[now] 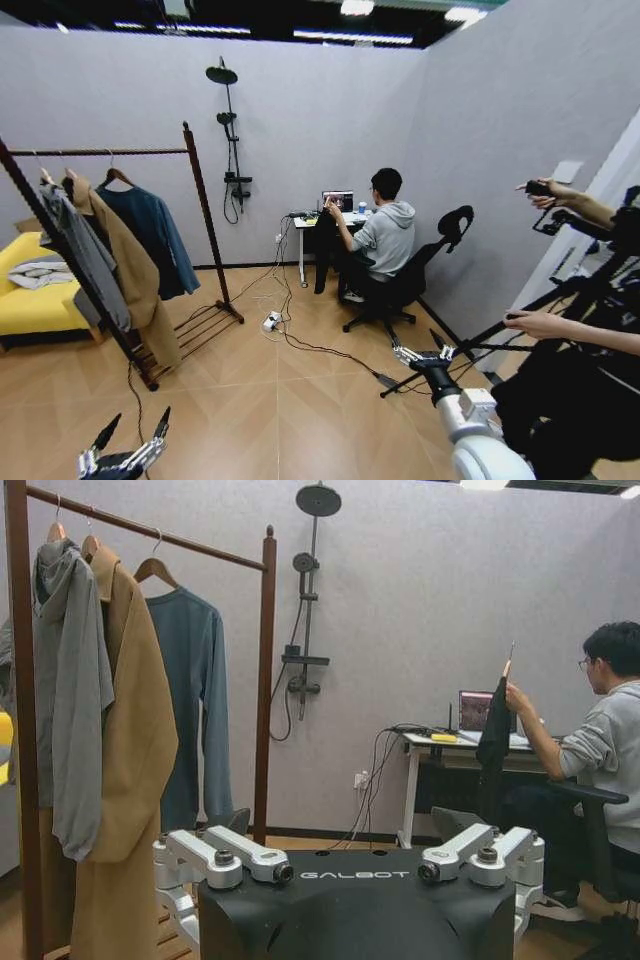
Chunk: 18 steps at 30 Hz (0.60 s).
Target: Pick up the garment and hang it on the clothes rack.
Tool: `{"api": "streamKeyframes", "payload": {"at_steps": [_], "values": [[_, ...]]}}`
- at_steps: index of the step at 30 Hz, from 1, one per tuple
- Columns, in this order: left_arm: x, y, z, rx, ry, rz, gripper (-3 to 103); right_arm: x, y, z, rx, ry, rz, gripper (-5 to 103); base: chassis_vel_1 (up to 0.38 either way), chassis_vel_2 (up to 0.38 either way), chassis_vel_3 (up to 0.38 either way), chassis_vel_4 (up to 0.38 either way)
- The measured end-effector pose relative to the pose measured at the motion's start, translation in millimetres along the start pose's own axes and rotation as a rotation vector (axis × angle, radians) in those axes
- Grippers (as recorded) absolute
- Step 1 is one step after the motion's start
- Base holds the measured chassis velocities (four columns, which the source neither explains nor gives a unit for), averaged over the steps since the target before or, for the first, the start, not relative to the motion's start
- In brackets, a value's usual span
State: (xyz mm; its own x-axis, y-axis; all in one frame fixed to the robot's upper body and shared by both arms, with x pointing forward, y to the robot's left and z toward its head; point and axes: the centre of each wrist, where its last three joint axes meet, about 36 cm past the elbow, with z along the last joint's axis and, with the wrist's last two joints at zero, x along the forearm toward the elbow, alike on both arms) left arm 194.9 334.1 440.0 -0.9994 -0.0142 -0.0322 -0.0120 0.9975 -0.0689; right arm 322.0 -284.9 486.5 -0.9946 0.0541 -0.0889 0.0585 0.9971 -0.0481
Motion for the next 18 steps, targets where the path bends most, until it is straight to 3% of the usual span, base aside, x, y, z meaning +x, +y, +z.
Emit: {"api": "streamKeyframes", "payload": {"at_steps": [18], "values": [[0.0, 0.0, 0.0, 0.000, 0.000, 0.000, 100, -10.0, -5.1, 9.3, -0.005, 0.006, -0.002, 100, 0.000, 0.000, 0.000, 0.000]]}}
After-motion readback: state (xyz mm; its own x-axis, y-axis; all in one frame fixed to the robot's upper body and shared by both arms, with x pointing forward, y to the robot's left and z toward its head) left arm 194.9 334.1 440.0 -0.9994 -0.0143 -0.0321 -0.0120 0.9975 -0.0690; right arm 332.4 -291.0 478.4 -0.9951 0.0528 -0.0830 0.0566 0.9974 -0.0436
